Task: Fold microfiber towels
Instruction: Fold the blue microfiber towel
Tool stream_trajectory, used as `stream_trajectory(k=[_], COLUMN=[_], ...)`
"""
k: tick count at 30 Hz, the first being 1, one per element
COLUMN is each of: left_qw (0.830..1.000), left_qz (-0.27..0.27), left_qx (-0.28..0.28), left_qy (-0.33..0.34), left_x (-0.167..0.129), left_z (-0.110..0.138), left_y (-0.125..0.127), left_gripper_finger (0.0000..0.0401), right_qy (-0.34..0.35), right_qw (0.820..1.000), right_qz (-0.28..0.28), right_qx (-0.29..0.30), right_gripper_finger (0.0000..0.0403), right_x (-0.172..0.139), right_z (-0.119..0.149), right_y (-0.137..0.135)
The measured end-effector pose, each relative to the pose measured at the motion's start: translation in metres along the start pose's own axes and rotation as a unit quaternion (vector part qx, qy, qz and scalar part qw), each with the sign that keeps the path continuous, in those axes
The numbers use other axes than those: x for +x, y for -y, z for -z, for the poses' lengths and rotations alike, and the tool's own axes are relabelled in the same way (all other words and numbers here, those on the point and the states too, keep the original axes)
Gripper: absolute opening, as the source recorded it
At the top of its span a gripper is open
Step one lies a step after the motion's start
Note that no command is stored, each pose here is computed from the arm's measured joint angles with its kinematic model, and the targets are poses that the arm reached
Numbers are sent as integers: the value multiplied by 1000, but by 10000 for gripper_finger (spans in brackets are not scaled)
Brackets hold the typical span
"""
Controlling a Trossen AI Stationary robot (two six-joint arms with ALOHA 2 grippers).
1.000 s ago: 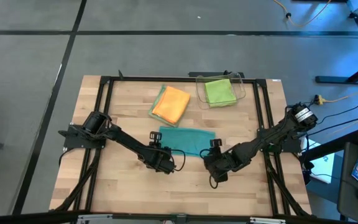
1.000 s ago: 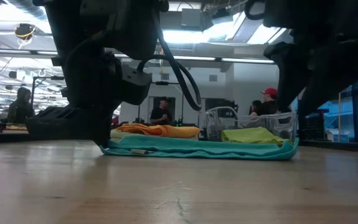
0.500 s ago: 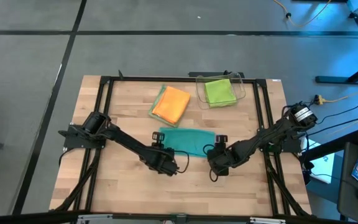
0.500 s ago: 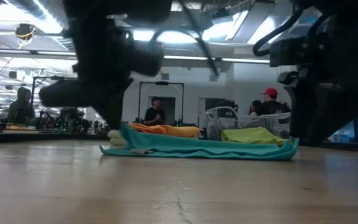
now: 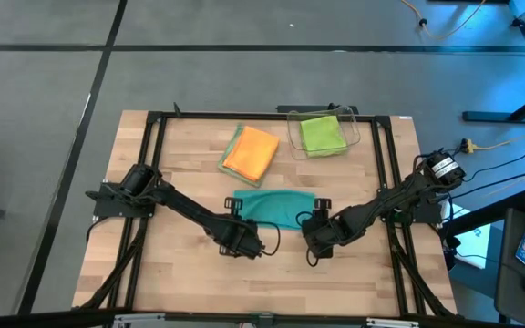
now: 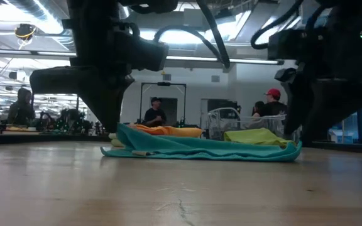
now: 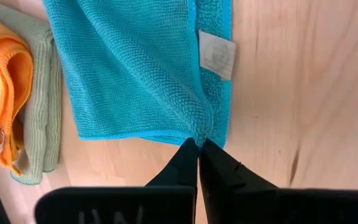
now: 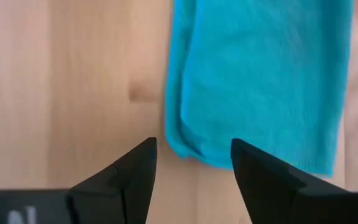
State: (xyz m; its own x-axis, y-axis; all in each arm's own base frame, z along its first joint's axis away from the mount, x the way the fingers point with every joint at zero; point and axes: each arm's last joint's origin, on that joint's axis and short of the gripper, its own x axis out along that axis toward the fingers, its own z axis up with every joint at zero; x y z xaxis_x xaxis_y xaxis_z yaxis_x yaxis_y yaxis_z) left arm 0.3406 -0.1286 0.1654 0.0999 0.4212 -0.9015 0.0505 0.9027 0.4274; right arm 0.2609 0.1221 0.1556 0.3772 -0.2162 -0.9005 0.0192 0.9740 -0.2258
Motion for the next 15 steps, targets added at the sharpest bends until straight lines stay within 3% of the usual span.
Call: stream_trajectory(k=[9, 15], left_qw=[1000, 1000], left_qz=[2, 1], left_qx=[-11, -13], left_qy=[-4, -7], left_x=[1, 1], left_z=[0, 0], left_y=[-2, -2], left_gripper_finger=[0, 0], right_qy=[40, 45], right_qw=[999, 999], right_qz=[-15, -4], right_qx=[-21, -8], right_gripper_finger=[208, 183], right_x=[0, 7], right_z=[-7, -4], right_y=[-3, 1])
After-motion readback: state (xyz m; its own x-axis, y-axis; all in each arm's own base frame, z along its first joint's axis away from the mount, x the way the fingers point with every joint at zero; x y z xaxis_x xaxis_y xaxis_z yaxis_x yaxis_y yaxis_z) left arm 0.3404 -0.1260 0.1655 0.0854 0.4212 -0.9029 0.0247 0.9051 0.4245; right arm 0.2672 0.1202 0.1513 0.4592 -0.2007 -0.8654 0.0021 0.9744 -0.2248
